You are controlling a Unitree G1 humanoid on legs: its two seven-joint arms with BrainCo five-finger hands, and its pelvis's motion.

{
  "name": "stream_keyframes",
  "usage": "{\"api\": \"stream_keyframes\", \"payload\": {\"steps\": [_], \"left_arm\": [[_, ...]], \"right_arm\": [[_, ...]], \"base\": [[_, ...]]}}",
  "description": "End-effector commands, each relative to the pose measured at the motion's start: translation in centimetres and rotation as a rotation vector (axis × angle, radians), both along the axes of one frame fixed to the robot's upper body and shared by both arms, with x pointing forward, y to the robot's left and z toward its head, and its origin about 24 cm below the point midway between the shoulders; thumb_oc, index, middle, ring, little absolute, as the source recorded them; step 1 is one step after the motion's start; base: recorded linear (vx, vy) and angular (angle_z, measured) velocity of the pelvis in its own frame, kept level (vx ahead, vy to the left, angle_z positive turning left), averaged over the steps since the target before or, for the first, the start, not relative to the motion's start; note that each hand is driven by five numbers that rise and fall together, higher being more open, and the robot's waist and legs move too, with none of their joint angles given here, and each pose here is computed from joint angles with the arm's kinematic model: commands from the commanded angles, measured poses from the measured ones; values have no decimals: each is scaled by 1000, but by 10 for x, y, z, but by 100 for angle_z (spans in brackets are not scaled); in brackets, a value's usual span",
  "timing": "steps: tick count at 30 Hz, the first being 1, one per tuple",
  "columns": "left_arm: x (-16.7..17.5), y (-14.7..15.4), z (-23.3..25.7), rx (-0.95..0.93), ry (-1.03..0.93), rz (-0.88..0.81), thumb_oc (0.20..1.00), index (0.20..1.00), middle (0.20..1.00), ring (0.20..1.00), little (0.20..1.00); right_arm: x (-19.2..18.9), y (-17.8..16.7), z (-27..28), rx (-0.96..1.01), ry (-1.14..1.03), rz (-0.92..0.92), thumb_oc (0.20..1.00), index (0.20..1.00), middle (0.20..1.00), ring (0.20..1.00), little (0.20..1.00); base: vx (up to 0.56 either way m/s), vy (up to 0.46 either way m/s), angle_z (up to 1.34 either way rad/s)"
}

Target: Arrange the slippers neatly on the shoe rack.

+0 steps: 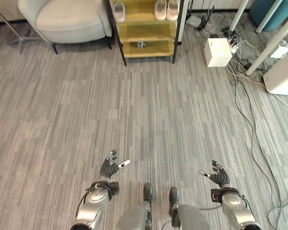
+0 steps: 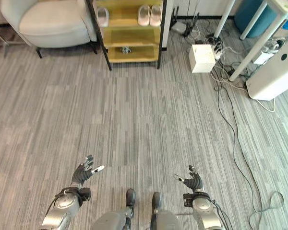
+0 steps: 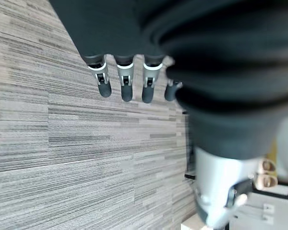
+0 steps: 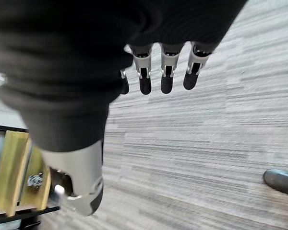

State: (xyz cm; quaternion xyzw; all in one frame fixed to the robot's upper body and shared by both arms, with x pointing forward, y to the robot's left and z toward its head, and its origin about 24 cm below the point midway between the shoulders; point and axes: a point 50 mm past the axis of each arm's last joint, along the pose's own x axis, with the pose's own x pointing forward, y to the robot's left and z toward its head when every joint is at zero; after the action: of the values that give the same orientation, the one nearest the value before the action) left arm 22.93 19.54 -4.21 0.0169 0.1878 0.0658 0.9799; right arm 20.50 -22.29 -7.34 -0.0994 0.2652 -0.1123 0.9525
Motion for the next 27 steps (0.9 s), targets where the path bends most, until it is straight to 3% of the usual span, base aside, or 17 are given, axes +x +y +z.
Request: {"api": "stream_keyframes", "payload": {"steps": [1,13,20,27], "left_arm": [[2,14,15,62,-99,34,1000,1000,1000,1000,1000],[17,0,34,-69,-203,82,1000,1000,1000,1000,1000],[18,0,34,-22,-199,65,1000,1000,1000,1000,1000],[7,12,31,21,-174,53,1000,1000,1000,1000,1000]], "right_arm": [[9,4,14,2,-100,-11,1000,1000,1000,1000,1000],[16,-4,33,-35,-197,1,1000,1000,1000,1000,1000],[21,-7,34,-45,-202,-26,1000,1000,1000,1000,1000],[15,14,22,22,-149,27,1000,1000,1000,1000,1000]], "base": [[293,-73,-10],[339,-296,19],[310,54,-18],[343,214,-32]]}}
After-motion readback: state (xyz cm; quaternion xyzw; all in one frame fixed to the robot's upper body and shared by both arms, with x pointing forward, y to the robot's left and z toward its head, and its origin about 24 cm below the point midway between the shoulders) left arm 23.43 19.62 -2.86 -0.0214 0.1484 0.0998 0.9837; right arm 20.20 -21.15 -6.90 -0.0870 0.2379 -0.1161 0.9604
